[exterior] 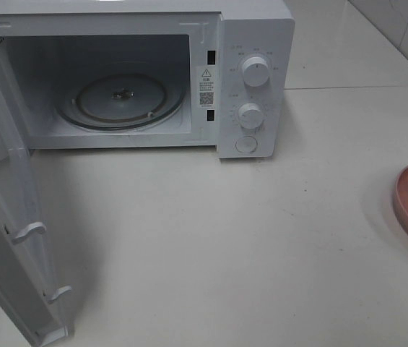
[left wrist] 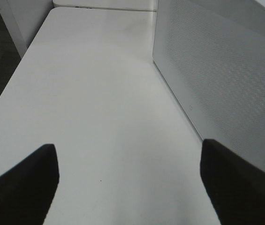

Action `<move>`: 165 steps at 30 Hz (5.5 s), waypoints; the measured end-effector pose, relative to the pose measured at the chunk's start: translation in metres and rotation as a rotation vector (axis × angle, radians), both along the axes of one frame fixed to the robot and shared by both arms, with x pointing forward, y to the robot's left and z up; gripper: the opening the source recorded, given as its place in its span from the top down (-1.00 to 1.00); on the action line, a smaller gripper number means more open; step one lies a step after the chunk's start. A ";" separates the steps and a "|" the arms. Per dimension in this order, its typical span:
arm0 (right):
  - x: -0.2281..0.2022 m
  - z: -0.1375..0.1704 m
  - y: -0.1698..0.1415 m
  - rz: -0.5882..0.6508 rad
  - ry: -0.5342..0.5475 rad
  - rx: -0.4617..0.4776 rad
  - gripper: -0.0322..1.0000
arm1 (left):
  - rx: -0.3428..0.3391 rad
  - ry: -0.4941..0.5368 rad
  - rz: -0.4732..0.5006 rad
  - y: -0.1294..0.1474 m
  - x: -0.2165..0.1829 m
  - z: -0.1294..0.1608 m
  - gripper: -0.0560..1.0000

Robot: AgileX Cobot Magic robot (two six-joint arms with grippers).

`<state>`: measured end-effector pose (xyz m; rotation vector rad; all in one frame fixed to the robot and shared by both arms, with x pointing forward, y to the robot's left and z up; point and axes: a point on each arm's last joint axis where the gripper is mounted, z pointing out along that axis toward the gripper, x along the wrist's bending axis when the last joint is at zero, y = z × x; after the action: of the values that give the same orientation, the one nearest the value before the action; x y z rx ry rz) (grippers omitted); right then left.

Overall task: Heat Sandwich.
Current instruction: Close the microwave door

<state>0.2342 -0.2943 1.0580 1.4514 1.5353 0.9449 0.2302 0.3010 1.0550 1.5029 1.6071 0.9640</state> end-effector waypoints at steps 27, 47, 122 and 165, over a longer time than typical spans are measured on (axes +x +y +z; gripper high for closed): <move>0.000 0.000 0.000 0.000 0.000 0.000 -0.44 | 0.000 0.000 0.000 0.000 0.000 0.000 -0.58; 0.000 0.000 0.000 0.000 0.000 0.000 -0.44 | -0.022 -0.163 0.029 0.002 0.005 0.023 -0.58; 0.000 0.000 0.000 0.000 0.000 0.000 -0.44 | 0.037 -0.081 -0.297 -0.047 0.235 -0.065 0.89; 0.000 0.000 0.000 0.000 0.000 0.000 -0.44 | 0.542 -0.176 -0.319 -0.194 0.270 -0.099 0.89</move>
<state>0.2342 -0.2943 1.0580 1.4514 1.5353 0.9449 0.5000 0.1070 0.9562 1.8965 0.9788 1.3650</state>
